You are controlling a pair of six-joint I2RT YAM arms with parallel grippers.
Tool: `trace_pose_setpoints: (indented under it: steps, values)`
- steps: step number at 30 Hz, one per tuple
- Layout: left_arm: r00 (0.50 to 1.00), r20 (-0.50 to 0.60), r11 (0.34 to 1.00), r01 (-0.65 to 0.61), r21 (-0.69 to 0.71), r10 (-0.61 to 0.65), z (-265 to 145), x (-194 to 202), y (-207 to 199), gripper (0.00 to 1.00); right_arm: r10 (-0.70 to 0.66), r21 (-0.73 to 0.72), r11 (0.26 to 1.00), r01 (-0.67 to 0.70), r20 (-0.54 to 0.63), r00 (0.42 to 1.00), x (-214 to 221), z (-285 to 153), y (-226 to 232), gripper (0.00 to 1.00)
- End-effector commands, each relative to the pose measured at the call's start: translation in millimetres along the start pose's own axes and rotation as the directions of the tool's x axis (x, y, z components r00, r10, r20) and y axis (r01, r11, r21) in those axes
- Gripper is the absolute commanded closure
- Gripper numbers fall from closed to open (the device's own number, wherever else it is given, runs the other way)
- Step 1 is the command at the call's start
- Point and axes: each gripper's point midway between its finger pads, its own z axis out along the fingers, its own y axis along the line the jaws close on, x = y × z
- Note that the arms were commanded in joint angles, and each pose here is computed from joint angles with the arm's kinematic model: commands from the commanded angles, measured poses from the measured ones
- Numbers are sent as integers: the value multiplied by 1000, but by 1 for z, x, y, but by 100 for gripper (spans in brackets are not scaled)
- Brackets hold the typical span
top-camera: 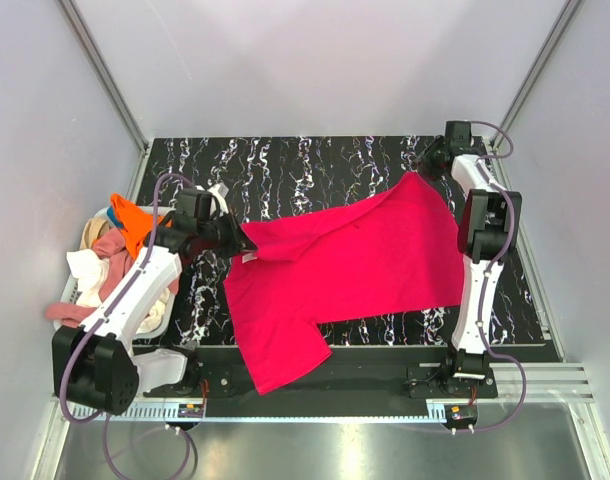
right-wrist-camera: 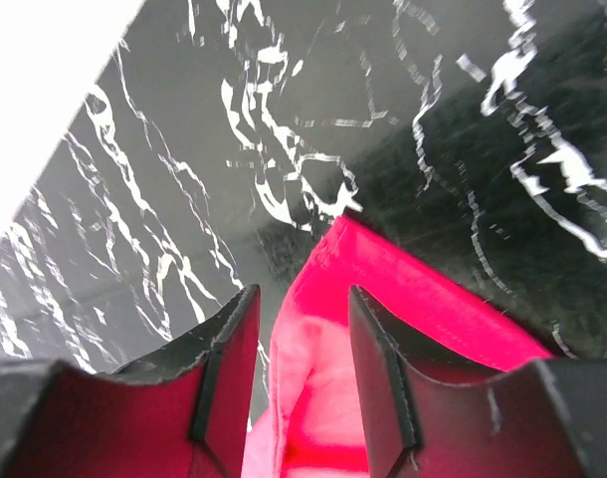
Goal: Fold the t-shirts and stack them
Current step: Fold the tshirt
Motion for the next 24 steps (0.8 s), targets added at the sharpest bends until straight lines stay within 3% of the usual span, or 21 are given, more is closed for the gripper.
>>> trace_pose_setpoints:
  steps: [1,10,24]
  values:
    - [999,30,997,-33,66,31,-8,1,-14,100,-90,-8,996,90,54,995,-13,-15,21,51]
    - [999,10,996,-33,83,33,-10,14,-13,100,-230,65,971,228,19,973,-7,-16,22,50]
    - [999,11,996,-37,81,37,-12,17,-12,100,-305,82,946,314,-109,946,26,6,27,49]
